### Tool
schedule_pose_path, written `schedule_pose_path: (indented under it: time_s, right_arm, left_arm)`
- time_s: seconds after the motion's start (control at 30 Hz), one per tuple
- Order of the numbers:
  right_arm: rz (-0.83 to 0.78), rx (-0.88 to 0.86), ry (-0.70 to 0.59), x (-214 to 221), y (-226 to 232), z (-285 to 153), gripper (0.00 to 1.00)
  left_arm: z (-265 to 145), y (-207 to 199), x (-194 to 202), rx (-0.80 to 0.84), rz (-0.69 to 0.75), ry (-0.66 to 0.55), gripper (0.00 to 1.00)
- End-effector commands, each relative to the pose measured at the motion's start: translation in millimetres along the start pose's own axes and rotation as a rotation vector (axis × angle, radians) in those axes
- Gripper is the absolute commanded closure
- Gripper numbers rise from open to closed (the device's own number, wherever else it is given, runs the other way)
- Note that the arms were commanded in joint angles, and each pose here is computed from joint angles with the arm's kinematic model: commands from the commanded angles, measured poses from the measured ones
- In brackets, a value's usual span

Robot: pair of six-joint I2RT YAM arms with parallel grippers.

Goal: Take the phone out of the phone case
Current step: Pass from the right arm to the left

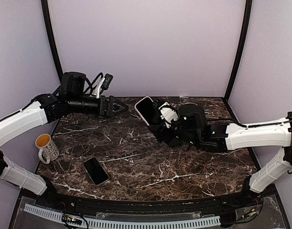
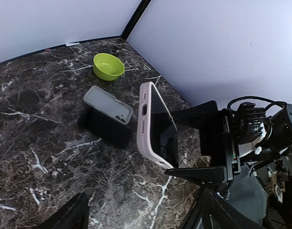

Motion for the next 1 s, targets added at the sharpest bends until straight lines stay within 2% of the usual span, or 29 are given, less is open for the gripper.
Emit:
schedule_pose_path:
  time_s: [0.0,0.3,0.47,0.63,0.77,0.83,0.9,0.97]
  right_arm:
    - [0.038,-0.007,-0.234,-53,-7,-19,0.52]
    - [0.009,-0.070,-0.271,-65,12,-22,0.54]
    - [-0.007,-0.082,-0.282,-69,16,-23,0.54]
    - [-0.017,-0.066,-0.271,-69,17,-19,0.54]
    - [-0.015,-0.009,-0.234,-68,9,-14,0.54]
    - [-0.013,0.002,-0.224,-67,9,-13,0.45]
    - [0.002,0.022,-0.208,-64,6,-11,0.23]
    - [0.016,0.046,-0.176,-61,2,-10,0.11]
  left_arm:
    - [-3,-28,-9,0.174,-0.079,0.006,0.19]
    - [17,-31,-7,0.281,-0.123,0.043,0.31]
    - [24,-29,-8,0.279,-0.150,0.058,0.42]
    - [28,-32,-8,0.316,-0.161,0.075,0.72]
    - [31,-31,-6,0.322,-0.167,0.088,0.89]
    - [32,-30,-6,0.319,-0.170,0.085,0.98]
    - [32,-29,-7,0.317,-0.167,0.076,1.00]
    - [30,-30,-9,0.318,-0.150,0.057,1.00]
Point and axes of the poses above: each gripper's point midway between its finger pads, its own z axis out along the fingers, its own y axis along the line the jaws close on, x = y × z, the point moved 3 cm from there along -z, back along the fingers, and after that the axes turned 8 degrees about -z, right-handed, at the moved point
